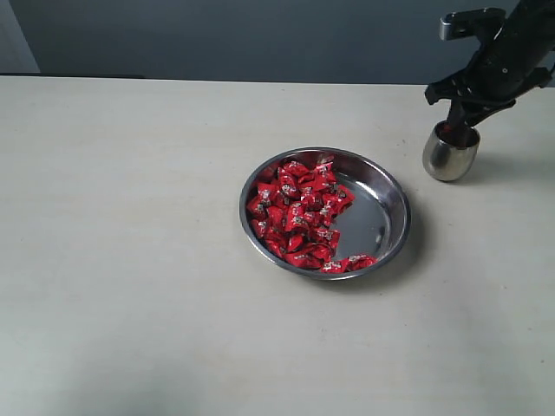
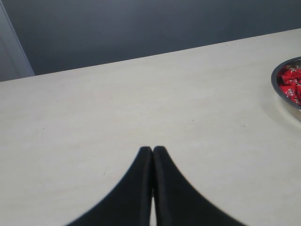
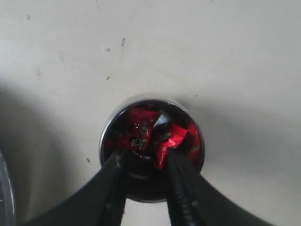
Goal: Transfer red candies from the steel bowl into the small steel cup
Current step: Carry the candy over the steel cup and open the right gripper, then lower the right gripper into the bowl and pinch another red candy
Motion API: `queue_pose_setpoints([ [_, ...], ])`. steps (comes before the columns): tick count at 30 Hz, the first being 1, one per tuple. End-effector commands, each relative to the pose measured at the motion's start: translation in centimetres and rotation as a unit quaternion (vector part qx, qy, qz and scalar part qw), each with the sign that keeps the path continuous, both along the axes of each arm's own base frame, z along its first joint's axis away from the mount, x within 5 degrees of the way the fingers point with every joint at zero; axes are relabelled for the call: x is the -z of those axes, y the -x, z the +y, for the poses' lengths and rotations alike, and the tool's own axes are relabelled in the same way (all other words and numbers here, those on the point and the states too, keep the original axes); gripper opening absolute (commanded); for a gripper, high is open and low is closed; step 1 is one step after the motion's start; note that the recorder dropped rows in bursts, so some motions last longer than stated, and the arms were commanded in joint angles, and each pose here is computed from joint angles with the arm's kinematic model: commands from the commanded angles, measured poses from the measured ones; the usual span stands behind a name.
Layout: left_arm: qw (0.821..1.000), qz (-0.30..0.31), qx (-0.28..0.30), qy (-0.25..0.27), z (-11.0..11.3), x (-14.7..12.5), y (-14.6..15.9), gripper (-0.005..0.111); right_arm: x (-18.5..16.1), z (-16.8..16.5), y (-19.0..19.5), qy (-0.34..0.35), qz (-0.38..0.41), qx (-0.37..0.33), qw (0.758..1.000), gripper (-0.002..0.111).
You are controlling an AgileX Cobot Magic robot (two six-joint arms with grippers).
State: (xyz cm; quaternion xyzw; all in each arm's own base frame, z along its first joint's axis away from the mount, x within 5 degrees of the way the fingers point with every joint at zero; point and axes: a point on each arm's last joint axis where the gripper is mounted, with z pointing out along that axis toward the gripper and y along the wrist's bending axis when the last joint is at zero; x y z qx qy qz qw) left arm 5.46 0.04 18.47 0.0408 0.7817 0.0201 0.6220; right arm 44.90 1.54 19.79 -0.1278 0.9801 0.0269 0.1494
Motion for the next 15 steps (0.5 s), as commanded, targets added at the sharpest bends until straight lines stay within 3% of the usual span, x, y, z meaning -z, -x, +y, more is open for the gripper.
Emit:
queue_pose_setpoints([
  [1,1.0,-0.004,0.005,0.003,-0.1,-0.1,0.0,0.0,-0.6,0.2,0.2,-0.016,0.003,-0.01,1.0,0.029],
  [7,1.0,-0.004,0.005,0.003,-0.1,-0.1,0.0,0.0,-1.5,6.7,1.6,-0.08,0.018,-0.132,0.988,0.031],
  [10,1.0,-0.004,0.005,0.003,-0.1,-0.1,0.0,0.0,-1.4,11.2,2.9,-0.07,0.028,-0.223,0.972,0.05],
  [15,1.0,-0.004,0.005,0.003,-0.1,-0.1,0.0,0.0,1.1,14.4,3.8,-0.057,0.066,-0.264,0.961,0.05],
])
